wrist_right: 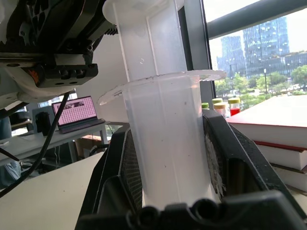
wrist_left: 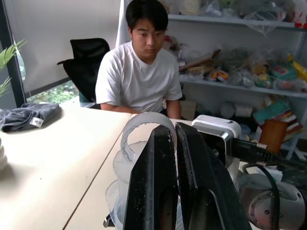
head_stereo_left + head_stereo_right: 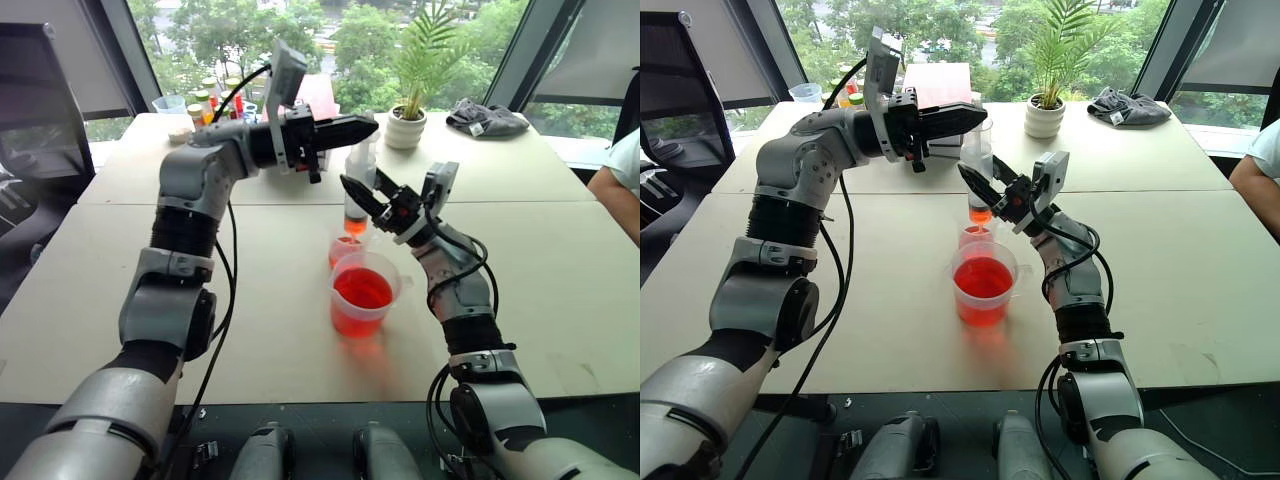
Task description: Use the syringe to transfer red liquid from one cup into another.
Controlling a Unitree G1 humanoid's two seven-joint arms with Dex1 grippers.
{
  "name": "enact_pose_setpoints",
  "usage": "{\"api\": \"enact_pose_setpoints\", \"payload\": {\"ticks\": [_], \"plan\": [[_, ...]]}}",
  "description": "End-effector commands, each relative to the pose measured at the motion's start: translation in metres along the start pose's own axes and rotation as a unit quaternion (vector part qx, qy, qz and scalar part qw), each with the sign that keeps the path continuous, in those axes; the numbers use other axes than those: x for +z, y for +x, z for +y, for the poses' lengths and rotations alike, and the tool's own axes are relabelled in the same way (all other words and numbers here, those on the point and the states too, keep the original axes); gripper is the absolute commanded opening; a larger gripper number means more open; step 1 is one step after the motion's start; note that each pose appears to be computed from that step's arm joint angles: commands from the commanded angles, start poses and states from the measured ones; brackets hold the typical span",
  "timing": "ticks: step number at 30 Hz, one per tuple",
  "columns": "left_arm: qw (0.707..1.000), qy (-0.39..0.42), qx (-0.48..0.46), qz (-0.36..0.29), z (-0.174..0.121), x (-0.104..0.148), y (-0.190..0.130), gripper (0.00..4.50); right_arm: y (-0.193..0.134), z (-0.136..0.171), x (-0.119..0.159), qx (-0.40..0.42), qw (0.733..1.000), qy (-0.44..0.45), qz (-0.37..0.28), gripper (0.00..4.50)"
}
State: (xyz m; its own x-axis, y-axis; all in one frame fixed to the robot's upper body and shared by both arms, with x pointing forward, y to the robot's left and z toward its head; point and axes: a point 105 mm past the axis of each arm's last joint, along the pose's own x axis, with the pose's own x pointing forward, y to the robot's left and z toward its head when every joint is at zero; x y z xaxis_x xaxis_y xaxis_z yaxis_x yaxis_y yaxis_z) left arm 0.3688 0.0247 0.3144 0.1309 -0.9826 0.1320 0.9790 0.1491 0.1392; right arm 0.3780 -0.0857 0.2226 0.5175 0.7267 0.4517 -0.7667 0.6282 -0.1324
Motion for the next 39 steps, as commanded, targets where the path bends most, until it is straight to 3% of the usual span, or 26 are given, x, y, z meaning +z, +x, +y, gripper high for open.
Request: {"api": "enact_pose_setpoints", "payload": {"ticks": [1,12,21,29,32,35,39], "plan": [[1.0,0.006,-0.015,0.019,-0.005,-0.011,0.006,0.04,0.011,0.007,0.035,0.023,0.998,-0.032,-0.047,1.41],[0.999,-0.019,-0.01,0.042,-0.01,-0.038,0.002,0.04,0.017,0.011,0.067,0.03,0.996,-0.04,-0.074,1.41],[0.998,-0.034,-0.008,0.056,-0.015,-0.052,-0.001,0.04,0.021,0.012,0.078,0.034,0.995,-0.038,-0.082,1.41],[0.998,-0.035,-0.004,0.06,-0.015,-0.052,-0.004,0.04,0.024,0.012,0.078,0.035,0.995,-0.034,-0.084,1.41],[0.998,-0.029,0.003,0.049,-0.011,-0.04,-0.008,0.04,0.024,0.014,0.07,0.039,0.996,-0.024,-0.073,1.41],[0.999,-0.026,0.015,0.028,-0.005,-0.024,-0.014,0.95,0.022,0.016,0.06,0.043,0.997,-0.01,-0.056,1.41],[0.999,-0.02,0.034,0.023,0.001,-0.016,-0.025,3.02,0.02,0.017,0.05,0.046,0.998,0.001,-0.04,1.41]]}}
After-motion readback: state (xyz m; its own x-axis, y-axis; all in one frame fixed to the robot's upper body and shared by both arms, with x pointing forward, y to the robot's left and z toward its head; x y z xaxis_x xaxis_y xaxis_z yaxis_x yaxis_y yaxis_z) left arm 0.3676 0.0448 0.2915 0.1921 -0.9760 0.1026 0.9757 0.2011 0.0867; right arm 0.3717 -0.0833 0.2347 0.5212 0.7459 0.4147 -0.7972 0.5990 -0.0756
